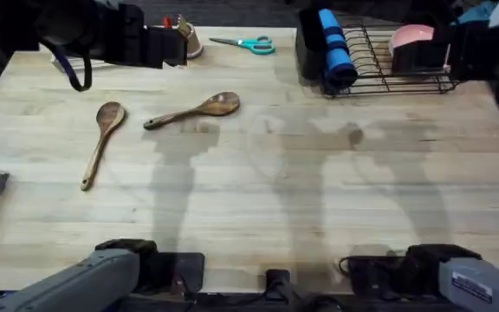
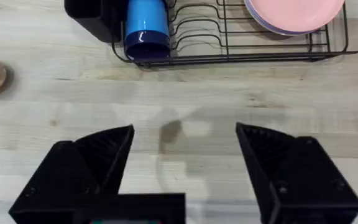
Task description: Pick up the spoon on the table one by one and put them onto the rack
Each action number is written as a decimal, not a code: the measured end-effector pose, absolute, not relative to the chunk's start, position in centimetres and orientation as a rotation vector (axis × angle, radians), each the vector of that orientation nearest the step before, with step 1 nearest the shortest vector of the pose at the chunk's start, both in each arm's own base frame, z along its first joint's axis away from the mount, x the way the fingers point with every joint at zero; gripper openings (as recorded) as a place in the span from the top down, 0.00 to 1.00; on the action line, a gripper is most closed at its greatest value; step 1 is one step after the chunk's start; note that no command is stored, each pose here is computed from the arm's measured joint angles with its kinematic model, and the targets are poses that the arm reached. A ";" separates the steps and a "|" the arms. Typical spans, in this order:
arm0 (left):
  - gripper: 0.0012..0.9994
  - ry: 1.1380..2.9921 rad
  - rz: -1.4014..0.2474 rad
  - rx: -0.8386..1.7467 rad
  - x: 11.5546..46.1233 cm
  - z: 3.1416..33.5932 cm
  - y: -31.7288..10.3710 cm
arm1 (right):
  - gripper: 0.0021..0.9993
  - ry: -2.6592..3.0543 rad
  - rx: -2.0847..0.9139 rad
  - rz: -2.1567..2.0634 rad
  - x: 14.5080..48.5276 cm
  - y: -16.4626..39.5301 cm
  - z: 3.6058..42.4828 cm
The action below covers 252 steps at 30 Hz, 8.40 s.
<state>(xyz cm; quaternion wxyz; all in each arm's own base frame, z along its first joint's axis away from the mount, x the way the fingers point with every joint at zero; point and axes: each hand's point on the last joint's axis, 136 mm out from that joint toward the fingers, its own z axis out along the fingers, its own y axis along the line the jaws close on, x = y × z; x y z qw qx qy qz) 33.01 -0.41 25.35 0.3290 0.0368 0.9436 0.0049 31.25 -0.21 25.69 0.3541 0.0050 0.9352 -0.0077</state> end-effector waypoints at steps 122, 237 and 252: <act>0.94 2.735 -0.104 1.180 39.2 3.6 -4.6 | 0.00 2.394 0.013 -0.019 31.7 -0.2 26.1; 0.96 1.870 -0.785 1.071 53.2 19.0 -34.3 | 0.00 2.387 0.013 -0.020 31.8 -0.2 26.2; 0.01 1.955 -0.718 1.060 53.7 17.4 -32.8 | 0.00 2.387 0.013 -0.020 31.8 -0.2 26.2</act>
